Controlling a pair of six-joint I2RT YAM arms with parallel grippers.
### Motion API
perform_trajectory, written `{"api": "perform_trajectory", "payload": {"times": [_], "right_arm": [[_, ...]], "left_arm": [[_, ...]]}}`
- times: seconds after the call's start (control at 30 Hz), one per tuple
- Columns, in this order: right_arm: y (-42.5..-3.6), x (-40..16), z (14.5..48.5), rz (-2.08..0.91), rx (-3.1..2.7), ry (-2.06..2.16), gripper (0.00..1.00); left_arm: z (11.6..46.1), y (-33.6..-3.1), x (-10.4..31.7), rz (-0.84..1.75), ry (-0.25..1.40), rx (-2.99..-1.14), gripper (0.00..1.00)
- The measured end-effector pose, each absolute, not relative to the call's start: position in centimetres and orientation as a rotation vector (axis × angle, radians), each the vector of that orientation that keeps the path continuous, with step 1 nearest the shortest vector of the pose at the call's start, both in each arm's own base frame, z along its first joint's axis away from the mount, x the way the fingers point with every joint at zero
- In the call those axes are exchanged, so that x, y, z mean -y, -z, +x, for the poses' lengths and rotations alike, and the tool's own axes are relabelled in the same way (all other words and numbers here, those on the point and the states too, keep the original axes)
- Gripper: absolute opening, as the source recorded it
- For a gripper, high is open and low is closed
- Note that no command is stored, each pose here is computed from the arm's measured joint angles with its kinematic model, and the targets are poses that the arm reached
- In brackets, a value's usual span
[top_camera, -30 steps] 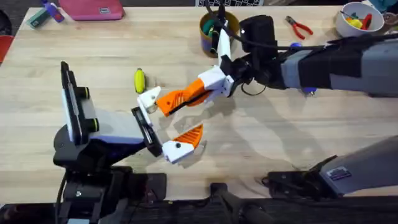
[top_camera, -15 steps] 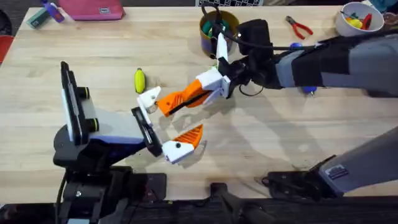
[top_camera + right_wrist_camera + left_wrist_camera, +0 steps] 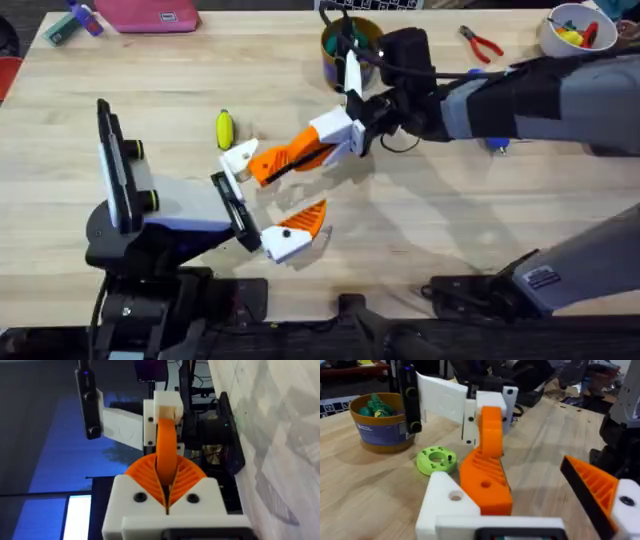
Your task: Pick up the gripper from the table and insert it into the empty holder that is missing its gripper. Then pick up a screw, insert it into the mounting hole, and use the screwdriver to tighten it. Finally, clean up the table by picking up the vegetable and placing it into the bucket.
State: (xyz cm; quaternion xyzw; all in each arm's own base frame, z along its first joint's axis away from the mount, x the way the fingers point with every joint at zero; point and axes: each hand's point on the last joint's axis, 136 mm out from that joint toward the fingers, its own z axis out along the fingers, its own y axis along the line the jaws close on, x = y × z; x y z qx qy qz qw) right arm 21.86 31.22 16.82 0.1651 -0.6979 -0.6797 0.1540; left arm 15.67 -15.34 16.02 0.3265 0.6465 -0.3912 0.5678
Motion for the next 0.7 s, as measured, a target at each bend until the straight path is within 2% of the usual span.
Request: {"api": "perform_trajectory", "payload": {"times": [0.7], "right_arm": [[-16.6, -32.8, 23.2, 0.483, 2.124, 1.957, 0.009]], "left_arm": [[15.7, -16.0, 15.3, 0.77, 0.916, -1.517, 0.985]]}}
